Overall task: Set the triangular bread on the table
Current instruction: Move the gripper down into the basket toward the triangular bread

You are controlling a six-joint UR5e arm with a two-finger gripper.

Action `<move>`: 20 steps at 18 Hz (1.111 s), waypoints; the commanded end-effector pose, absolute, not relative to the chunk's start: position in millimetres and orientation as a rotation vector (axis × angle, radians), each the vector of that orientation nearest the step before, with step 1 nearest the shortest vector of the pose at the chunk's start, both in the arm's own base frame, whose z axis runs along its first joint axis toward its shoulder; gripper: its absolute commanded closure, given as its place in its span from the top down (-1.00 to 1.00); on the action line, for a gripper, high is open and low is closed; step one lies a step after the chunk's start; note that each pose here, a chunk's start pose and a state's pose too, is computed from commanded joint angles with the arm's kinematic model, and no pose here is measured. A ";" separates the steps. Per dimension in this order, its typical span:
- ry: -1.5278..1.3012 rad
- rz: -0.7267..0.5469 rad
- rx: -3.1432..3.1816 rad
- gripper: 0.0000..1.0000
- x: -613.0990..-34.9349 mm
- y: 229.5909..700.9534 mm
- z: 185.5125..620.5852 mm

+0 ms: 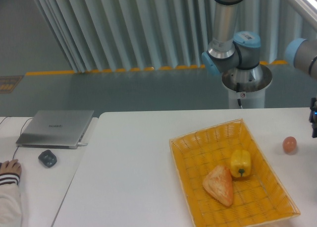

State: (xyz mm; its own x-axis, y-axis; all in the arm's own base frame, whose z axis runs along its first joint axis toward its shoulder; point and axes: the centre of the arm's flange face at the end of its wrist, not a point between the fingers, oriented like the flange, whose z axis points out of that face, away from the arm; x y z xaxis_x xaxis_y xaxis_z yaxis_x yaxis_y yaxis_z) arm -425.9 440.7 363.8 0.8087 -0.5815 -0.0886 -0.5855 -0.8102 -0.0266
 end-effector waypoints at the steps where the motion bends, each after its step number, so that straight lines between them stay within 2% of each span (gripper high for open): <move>1: 0.858 0.121 -2.954 1.00 -408.7 457.0 367.3; 3: 0.809 0.123 -2.955 1.00 -371.8 490.2 370.4; 7: 0.806 0.122 -2.946 1.00 -345.2 509.0 373.2; 16: 0.613 0.116 -2.946 1.00 -277.6 550.8 379.5; 20: 0.529 0.123 -2.945 1.00 -252.9 573.2 366.9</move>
